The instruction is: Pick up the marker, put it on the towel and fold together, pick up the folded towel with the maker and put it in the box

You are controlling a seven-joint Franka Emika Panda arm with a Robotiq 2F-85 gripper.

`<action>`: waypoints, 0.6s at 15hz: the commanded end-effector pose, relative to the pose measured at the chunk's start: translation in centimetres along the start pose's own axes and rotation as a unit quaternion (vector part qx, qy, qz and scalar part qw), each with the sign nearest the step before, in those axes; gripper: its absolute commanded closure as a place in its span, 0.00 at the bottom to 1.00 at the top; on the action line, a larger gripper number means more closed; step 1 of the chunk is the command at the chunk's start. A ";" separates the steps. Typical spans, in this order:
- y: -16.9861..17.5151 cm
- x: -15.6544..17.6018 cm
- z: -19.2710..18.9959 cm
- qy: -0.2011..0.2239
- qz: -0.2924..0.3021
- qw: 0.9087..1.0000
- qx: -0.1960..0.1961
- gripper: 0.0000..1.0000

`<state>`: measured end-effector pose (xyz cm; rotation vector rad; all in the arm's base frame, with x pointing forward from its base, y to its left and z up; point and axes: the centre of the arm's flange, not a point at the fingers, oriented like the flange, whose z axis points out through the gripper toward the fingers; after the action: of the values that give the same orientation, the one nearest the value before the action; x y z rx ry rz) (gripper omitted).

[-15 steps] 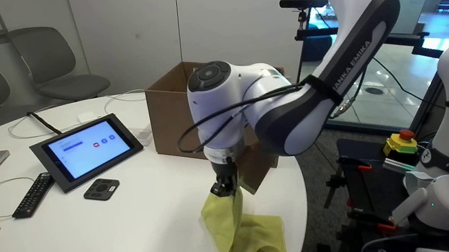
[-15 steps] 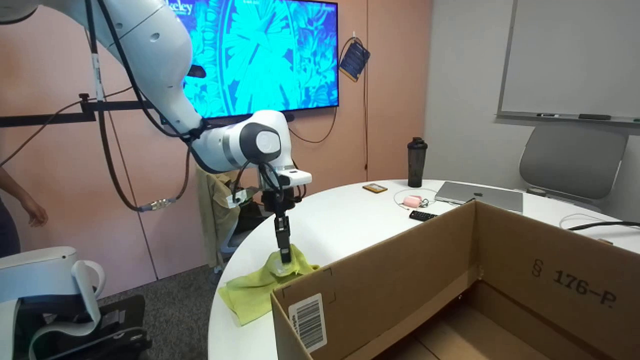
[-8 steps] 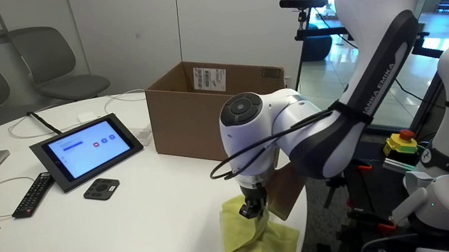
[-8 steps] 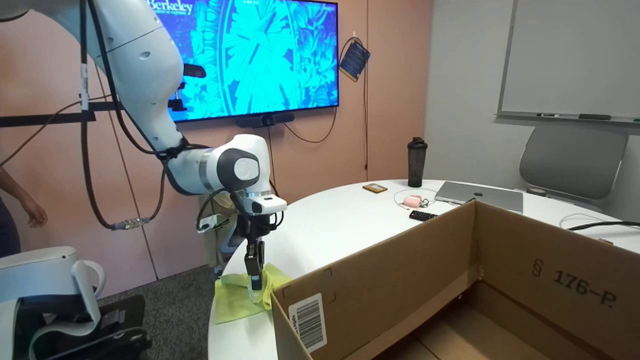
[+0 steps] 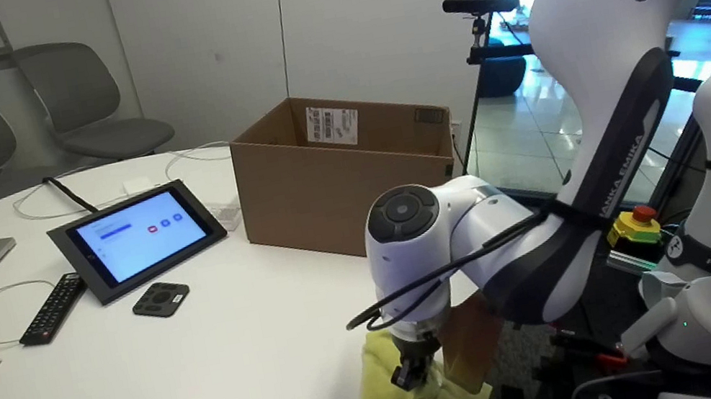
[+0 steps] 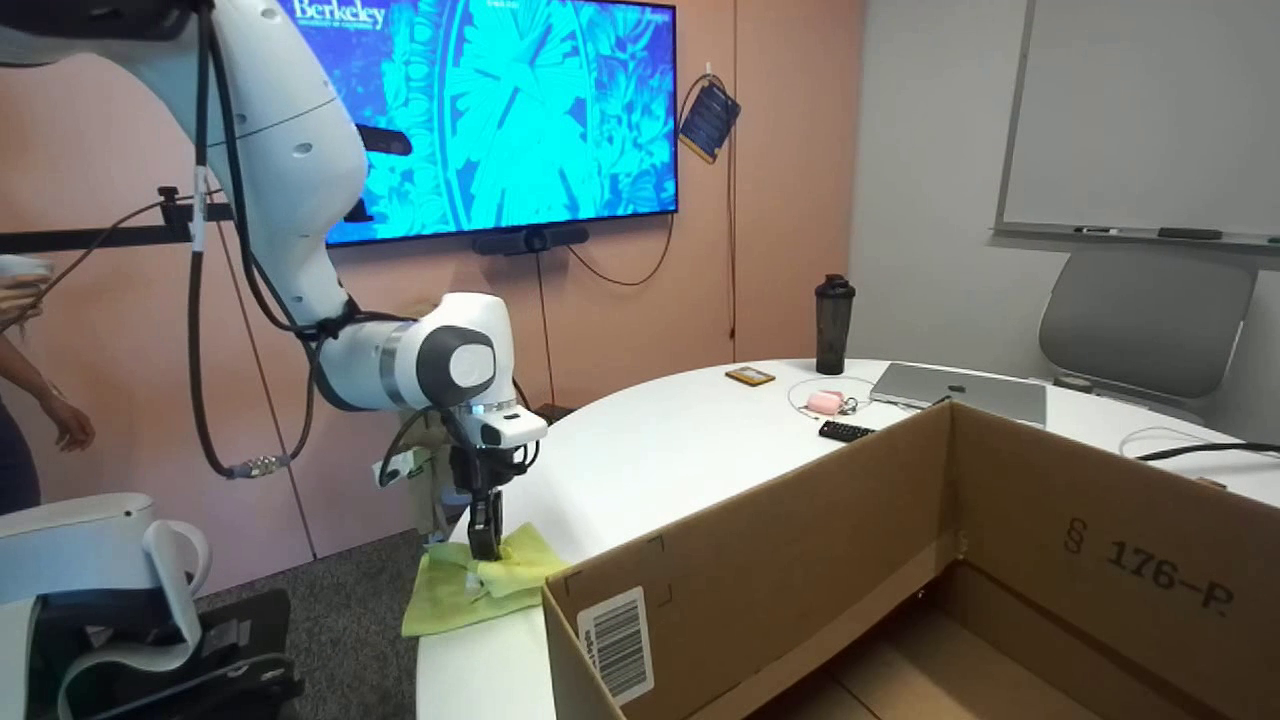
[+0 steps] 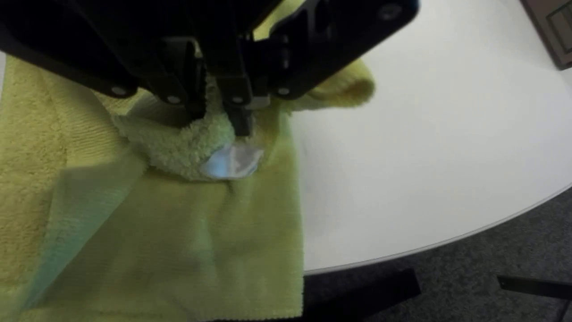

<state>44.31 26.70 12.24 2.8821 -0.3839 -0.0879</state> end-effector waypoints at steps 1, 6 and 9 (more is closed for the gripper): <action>-1.8 1.0 4.2 0.003 -0.001 1.000 0.027 0.59; -1.1 1.9 6.3 0.011 0.014 0.999 0.041 0.25; -0.5 3.2 6.1 0.017 0.031 0.998 0.056 0.04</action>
<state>45.14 25.64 7.75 2.9421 -0.4355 -0.0508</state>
